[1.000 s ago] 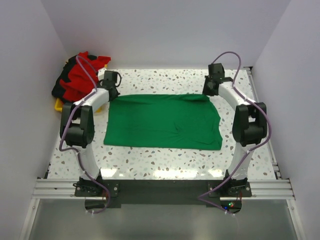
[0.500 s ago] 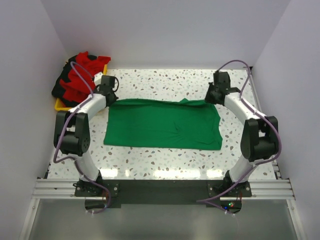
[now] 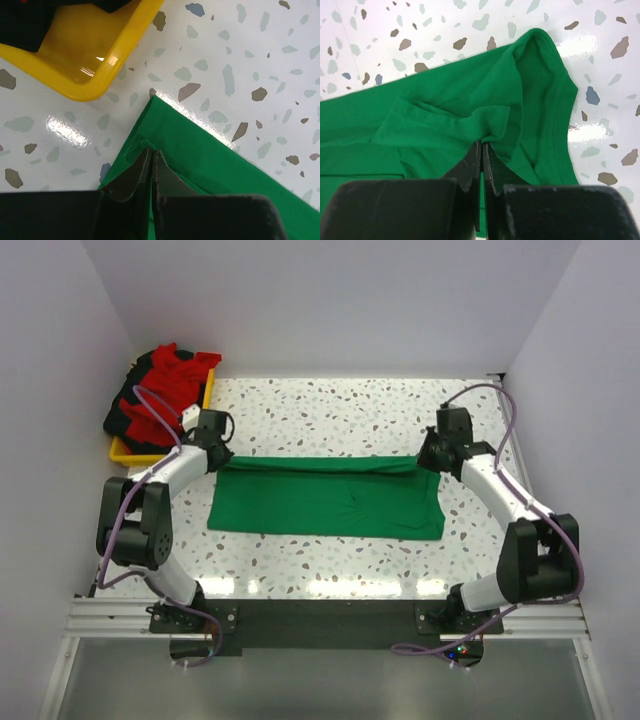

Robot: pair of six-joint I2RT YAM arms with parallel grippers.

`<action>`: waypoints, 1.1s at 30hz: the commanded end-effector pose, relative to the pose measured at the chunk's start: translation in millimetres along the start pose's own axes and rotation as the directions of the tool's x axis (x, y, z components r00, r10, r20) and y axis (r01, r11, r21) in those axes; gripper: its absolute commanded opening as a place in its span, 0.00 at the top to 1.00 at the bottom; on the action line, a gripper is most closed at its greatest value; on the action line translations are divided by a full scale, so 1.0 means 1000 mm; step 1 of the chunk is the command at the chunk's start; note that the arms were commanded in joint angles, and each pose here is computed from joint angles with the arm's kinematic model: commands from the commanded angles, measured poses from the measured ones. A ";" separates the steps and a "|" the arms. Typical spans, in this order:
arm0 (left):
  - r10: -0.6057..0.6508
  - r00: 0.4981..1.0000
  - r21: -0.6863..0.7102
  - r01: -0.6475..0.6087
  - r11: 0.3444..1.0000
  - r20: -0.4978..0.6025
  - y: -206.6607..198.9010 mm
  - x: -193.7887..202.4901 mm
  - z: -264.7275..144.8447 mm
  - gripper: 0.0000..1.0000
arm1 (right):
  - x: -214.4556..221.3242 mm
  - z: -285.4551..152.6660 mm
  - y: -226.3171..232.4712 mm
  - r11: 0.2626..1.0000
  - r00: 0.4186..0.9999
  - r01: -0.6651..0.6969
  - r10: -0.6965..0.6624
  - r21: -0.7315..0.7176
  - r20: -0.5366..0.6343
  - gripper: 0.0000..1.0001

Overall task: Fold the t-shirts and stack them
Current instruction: Fold the tshirt

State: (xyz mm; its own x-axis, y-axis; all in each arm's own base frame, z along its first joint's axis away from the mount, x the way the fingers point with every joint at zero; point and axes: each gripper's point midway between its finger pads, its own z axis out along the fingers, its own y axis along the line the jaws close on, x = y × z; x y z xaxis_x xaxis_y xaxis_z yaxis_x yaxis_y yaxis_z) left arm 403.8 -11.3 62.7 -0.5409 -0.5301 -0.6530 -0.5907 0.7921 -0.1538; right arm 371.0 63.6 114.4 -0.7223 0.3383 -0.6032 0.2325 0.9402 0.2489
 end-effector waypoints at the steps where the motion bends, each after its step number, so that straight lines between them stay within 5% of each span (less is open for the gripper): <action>1: -0.072 0.995 0.039 0.070 0.997 0.067 -0.003 -0.020 -0.012 1.00 | -0.002 -0.017 0.002 0.999 0.999 -0.025 0.026 -0.033 0.034 1.00; 28: -0.091 0.994 0.034 0.089 0.995 0.062 0.018 0.003 -0.018 1.00 | 0.063 -0.033 -0.022 0.998 0.999 -0.047 0.046 -0.049 -0.019 1.00; 33: -0.100 0.993 0.043 0.097 0.994 0.064 0.021 0.007 -0.020 0.91 | 0.073 -0.035 -0.019 0.995 0.998 -0.053 0.050 -0.083 -0.031 0.98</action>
State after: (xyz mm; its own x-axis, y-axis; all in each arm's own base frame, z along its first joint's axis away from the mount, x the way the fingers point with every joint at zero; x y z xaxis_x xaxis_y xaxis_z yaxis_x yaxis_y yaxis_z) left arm 366.0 -7.4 52.1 -0.5226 -0.5555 -0.6468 -0.6080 0.7746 -0.1740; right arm 290.5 64.5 84.5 -0.7495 0.3713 -0.5481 0.2350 0.9232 0.3040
